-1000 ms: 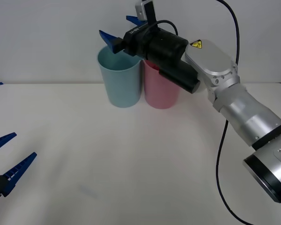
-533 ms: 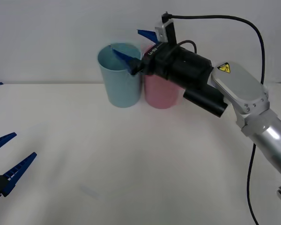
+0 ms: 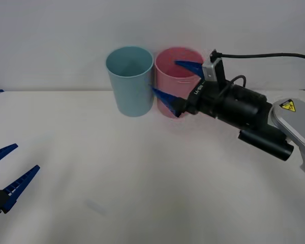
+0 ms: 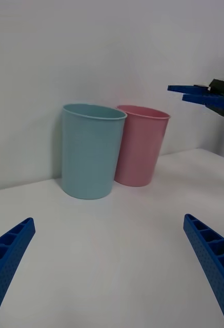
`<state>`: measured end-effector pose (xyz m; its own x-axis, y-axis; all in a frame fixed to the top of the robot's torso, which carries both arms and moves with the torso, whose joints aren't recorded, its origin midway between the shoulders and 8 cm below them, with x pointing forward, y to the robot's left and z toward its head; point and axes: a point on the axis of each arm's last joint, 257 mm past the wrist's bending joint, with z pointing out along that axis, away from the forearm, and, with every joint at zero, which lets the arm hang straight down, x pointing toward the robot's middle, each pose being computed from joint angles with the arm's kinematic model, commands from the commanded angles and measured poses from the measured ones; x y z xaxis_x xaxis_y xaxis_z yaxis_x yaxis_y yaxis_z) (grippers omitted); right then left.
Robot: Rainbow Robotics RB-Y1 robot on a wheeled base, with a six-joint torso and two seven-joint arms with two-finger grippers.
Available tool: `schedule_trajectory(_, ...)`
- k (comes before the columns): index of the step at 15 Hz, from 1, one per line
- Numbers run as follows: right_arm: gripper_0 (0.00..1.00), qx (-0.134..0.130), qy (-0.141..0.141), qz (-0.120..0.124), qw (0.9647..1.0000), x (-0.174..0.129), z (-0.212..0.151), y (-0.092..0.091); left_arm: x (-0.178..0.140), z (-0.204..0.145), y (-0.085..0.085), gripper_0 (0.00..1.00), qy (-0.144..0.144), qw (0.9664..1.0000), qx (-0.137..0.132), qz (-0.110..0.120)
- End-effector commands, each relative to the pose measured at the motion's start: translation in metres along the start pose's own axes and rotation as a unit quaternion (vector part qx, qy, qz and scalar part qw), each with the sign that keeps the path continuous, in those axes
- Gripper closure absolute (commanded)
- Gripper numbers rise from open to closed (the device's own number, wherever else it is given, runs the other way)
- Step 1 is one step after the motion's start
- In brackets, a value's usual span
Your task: Grasp the object on the table and drop it into the matching bin: aluminum can to the light blue bin, PET bottle to the pink bin.
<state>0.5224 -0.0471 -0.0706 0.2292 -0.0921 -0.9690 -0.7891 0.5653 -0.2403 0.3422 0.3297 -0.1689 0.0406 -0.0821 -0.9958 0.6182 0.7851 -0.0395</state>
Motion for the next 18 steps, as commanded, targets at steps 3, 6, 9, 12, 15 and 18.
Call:
schedule_trajectory(3, 0.0, -0.017, 0.028, -0.033, 0.9989, 0.035, -0.056, 0.0, 0.0, 0.0, 0.0, 0.0, 0.0, 1.0, 0.0, 0.0)
schedule_trajectory(6, 0.0, -0.022, 0.04, -0.029, 0.9985, 0.054, -0.099, 0.0, 0.0, 0.0, 0.0, 0.0, 0.0, 1.0, 0.0, 0.0)
schedule_trajectory(9, 0.0, -0.028, 0.047, -0.02, 0.9983, 0.062, -0.14, -0.001, 0.0, 0.0, 0.0, 0.0, 0.0, 1.0, 0.0, 0.0)
schedule_trajectory(12, 0.0, -0.018, 0.052, -0.002, 0.9985, 0.07, -0.178, -0.003, 0.0, 0.0, 0.0, 0.0, 0.0, 1.0, 0.0, 0.0)
schedule_trajectory(15, 0.0, -0.002, 0.051, 0.014, 0.9986, 0.075, -0.214, -0.002, 0.0, 0.0, 0.0, 0.0, 0.0, 1.0, 0.0, 0.0)
schedule_trajectory(18, 0.0, 0.022, 0.053, 0.03, 0.9979, 0.082, -0.249, -0.001, 0.0, 0.0, 0.0, 0.0, 0.0, 1.0, 0.0, 0.0)
